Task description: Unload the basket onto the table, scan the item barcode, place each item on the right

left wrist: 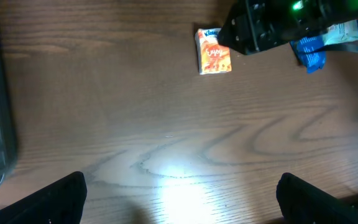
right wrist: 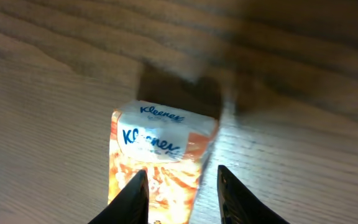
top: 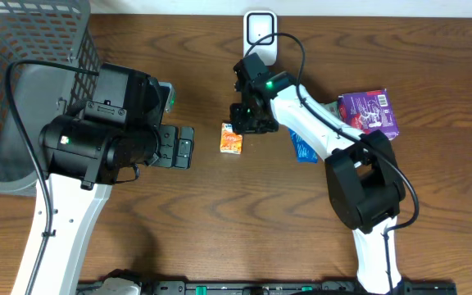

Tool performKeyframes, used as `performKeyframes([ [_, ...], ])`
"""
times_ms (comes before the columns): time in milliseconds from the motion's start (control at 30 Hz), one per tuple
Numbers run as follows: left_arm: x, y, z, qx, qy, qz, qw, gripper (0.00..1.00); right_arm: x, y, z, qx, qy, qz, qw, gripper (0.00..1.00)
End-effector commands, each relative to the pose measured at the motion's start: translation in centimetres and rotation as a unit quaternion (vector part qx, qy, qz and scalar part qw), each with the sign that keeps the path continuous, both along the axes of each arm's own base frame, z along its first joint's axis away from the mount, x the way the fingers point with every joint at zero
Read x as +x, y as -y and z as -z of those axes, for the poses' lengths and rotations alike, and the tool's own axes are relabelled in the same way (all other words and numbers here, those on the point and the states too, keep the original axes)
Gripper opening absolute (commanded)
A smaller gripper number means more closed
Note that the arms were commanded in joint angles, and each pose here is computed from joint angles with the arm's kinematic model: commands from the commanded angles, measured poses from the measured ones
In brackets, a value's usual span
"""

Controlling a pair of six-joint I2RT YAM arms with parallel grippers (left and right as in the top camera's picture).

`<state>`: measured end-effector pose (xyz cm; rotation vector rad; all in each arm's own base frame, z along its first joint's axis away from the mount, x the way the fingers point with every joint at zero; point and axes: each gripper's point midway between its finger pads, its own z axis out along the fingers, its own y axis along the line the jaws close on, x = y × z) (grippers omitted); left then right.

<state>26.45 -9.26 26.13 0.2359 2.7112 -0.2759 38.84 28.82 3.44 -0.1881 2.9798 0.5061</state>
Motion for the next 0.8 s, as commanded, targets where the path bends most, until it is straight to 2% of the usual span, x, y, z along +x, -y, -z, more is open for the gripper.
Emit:
performKeyframes([
  [0,0.2,-0.3,-0.2,0.005,0.003,-0.006,1.0,0.98,-1.5,-1.1,2.2,-0.008,-0.028,-0.002,1.0,0.3],
  [233,0.2,-0.3,-0.2,0.005,0.003,-0.006,1.0,0.98,-1.6,-0.4,3.5,-0.037,-0.027,0.0,0.999,0.28],
  [500,0.2,-0.3,-0.2,0.005,0.003,-0.006,1.0,0.98,0.8,5.1,4.0,-0.12,-0.003,0.05,0.992,0.31],
  [767,0.2,-0.3,-0.2,0.005,0.003,-0.006,1.0,0.98,2.8,9.5,4.1,-0.125,-0.009,0.072,0.989,0.29],
])
